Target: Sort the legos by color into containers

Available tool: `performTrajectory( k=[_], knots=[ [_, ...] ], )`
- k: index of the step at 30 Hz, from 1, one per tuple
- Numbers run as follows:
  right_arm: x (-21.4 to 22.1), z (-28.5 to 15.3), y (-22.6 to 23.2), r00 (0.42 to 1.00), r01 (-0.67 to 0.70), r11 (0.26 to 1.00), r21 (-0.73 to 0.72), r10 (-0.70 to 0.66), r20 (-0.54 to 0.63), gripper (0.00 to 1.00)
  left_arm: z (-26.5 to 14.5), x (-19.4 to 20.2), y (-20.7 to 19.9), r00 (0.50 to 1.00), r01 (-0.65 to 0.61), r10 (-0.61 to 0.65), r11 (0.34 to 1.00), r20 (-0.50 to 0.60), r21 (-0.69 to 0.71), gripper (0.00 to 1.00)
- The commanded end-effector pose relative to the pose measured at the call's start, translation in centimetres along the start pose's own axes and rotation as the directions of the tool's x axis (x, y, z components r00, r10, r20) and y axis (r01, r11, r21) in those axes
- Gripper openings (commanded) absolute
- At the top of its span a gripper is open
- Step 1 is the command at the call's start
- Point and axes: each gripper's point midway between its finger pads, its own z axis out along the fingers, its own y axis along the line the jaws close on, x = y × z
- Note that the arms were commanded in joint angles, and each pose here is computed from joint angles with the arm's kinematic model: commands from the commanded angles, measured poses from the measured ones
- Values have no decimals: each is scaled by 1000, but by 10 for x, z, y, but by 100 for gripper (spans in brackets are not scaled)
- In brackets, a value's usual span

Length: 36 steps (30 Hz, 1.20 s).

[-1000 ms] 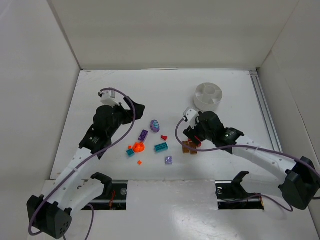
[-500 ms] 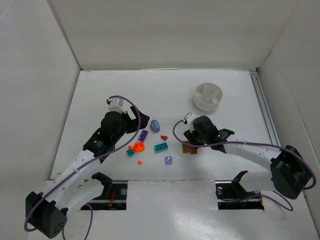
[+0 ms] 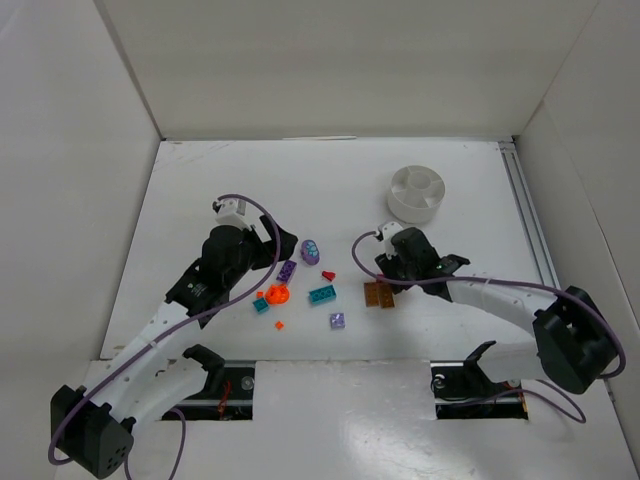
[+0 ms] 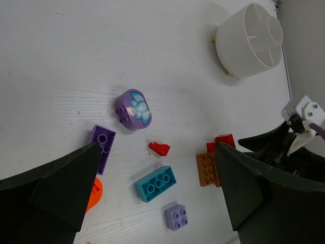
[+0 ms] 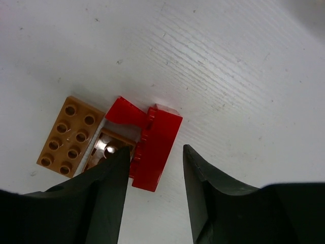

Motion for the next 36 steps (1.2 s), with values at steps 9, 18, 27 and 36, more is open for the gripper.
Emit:
performTrajectory(
  k=[9,18,27,36],
  knots=[
    [-22,7,10,996,9,997,-79,-2,85,24,1,0,0,1000,3,-3,1000,10,-2,93],
    [-110,-53,-17,917,163,985,-49,-133,377,14,5,-5,-17,999,-39,40,998,-16,56,95],
    [-200,-104,-136,768,262,929,263,-365,526,12,26,-6,-35,992,-102,110,989,-68,111,96],
    [-241,-80,-201,698,298,902,313,-430,572,12,38,-1,-31,986,-112,121,990,-115,81,96]
  ],
)
